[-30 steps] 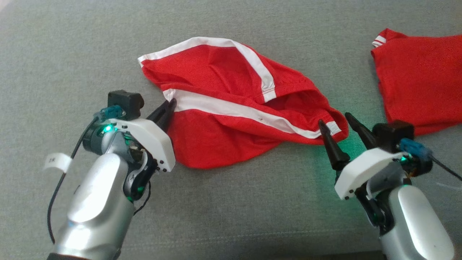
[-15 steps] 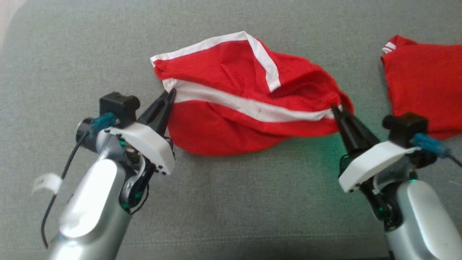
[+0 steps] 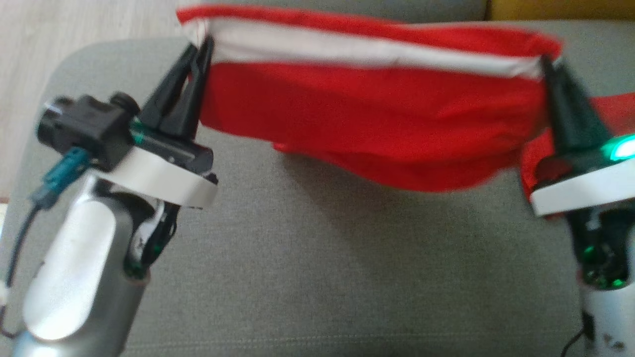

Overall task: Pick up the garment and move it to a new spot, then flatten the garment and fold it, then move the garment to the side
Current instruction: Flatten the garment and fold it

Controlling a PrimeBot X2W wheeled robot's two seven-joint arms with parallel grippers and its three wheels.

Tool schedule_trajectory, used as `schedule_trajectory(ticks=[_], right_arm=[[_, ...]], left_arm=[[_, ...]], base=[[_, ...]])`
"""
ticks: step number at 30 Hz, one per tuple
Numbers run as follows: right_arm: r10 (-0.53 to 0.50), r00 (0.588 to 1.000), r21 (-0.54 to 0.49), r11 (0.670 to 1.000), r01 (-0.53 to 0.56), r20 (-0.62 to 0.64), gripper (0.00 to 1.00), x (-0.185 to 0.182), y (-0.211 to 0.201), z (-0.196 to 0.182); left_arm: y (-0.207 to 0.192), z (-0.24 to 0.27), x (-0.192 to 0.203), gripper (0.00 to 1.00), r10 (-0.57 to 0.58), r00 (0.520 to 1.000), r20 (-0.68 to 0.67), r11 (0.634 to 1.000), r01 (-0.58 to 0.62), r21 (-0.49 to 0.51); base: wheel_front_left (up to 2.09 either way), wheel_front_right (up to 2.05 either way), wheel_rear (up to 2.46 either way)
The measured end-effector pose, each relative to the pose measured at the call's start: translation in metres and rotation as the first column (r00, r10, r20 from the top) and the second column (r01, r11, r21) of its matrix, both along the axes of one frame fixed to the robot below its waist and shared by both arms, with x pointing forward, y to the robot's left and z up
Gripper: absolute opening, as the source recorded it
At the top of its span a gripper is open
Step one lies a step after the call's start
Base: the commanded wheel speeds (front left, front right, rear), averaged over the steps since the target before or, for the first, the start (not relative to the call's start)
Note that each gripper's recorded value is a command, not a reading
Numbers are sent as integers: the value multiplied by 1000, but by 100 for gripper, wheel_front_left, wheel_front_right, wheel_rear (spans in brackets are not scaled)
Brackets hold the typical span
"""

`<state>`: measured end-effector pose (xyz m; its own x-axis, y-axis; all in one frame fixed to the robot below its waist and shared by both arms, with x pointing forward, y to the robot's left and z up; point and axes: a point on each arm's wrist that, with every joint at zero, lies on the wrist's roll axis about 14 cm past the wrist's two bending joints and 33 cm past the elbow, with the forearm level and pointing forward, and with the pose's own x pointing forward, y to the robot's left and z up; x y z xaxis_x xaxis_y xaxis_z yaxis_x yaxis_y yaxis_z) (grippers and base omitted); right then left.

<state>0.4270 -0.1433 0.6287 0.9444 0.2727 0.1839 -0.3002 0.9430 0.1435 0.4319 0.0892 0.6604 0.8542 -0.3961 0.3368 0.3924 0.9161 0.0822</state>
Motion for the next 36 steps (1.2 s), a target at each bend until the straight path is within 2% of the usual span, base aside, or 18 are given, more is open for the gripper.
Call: schedule_trajectory(ticks=[5, 9, 12, 16, 20, 30, 33, 36], right_arm=[[-4, 992, 36, 999, 0, 125, 0, -12, -6, 51], [1, 993, 71, 997, -10, 120, 0, -15, -7, 55], [16, 997, 93, 995, -24, 79, 0, -9, -4, 45], [35, 999, 115, 993, -37, 17, 0, 12, 1, 28], [42, 999, 133, 990, -44, 16, 0, 39, 4, 28], [56, 984, 130, 988, -79, 171, 0, 133, 30, 73], [74, 985, 92, 992, -89, 154, 0, 151, 43, 53], [100, 993, 81, 991, -105, 66, 0, 161, 58, 4]], left_arm=[[4, 54, -17, 0, 6, 990, 139, 1000, -5, -11], [3, 66, -21, 0, -4, 988, 157, 1000, 8, -22], [3, 58, -13, 0, -14, 993, 114, 999, 18, -37], [-1, 46, 14, 0, -34, 997, 74, 997, 39, -70], [-2, 36, 45, 0, -35, 998, 46, 996, 39, -80], [3, 32, 149, 0, 34, 998, 44, 997, -30, -76], [1, 12, 169, 0, 41, 999, -18, 996, -42, -75], [-2, -24, 178, 0, 39, 994, -100, 995, -47, -86]], base=[[0, 0, 0], [0, 0, 0], [0, 0, 0], [0, 0, 0], [0, 0, 0], [0, 0, 0], [0, 0, 0], [0, 0, 0]])
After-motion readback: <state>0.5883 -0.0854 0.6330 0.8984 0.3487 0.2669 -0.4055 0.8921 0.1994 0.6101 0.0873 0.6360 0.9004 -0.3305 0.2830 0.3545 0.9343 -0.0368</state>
